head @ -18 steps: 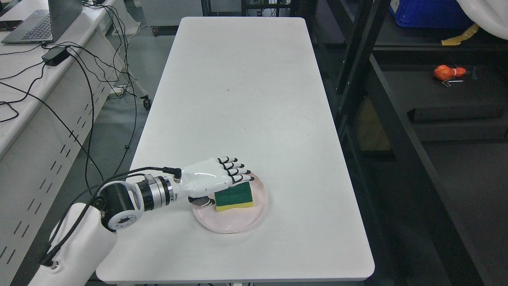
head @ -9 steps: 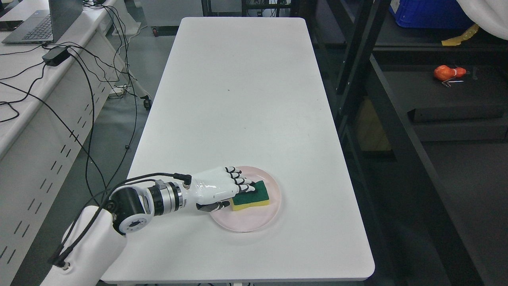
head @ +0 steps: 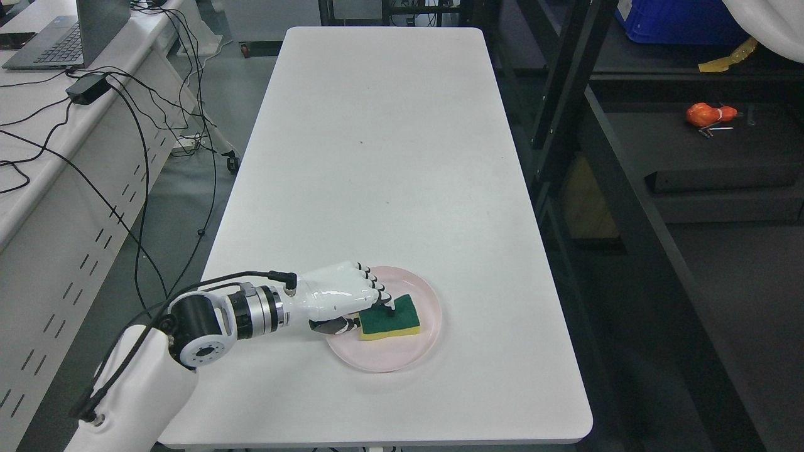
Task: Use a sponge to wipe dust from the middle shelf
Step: 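Lower the left hand onto the green sponge and close fingers on it, then lift the sponge off the pink plate with the left hand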
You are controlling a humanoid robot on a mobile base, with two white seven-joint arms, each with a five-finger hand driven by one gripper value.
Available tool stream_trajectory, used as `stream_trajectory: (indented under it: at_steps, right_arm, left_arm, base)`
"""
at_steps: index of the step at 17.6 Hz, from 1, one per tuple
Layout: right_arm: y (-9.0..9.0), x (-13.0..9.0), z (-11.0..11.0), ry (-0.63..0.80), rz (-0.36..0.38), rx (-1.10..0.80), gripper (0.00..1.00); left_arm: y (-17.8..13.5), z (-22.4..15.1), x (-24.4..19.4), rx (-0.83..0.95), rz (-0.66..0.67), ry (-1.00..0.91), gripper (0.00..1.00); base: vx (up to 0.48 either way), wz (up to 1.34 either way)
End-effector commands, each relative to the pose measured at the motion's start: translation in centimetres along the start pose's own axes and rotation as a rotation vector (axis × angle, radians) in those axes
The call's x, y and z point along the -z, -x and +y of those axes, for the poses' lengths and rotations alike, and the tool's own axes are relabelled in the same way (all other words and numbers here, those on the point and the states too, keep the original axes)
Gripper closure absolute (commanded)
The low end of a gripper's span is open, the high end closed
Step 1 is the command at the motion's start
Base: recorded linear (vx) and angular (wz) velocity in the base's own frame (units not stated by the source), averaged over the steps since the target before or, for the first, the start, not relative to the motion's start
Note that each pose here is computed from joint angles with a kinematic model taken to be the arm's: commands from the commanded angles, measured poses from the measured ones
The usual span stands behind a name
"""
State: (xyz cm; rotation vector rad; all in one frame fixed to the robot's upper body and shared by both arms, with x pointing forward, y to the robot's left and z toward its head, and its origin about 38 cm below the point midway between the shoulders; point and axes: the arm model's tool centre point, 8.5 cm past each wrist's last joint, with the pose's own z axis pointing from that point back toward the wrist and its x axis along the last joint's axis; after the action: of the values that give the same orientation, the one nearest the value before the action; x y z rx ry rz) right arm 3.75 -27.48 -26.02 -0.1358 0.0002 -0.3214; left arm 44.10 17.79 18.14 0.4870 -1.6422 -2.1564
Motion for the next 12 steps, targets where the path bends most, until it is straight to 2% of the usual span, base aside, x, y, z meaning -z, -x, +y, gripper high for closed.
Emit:
stream_trajectory:
  at_steps: [1,2,3,12]
  right_arm:
    - [-1.0,0.0,-1.0,0.014,-0.022,0.003,0.0]
    - [-1.0,0.0,-1.0,0.014,-0.022,0.003,0.0]
    - [-1.0,0.0,-1.0,0.014,-0.022,0.003,0.0]
    - [-1.0,0.0,-1.0,0.014,-0.022,0.003,0.0]
  left_arm:
    - [2.4,1.8,-3.0,-0.053,0.054,-0.125,0.93]
    - [2.6,2.3,-3.5,-0.05,0.045,-0.155,0.99]
    - [3.0,2.7,-3.8,-0.054,0.053,-0.174,1.0]
    - [3.5,8.0,-7.4,0.019,0.095,-0.351,1.0]
  base:
    - [0.0,0.0]
    - [0.0,0.0]
    - [0.0,0.0]
    - [0.0,0.0]
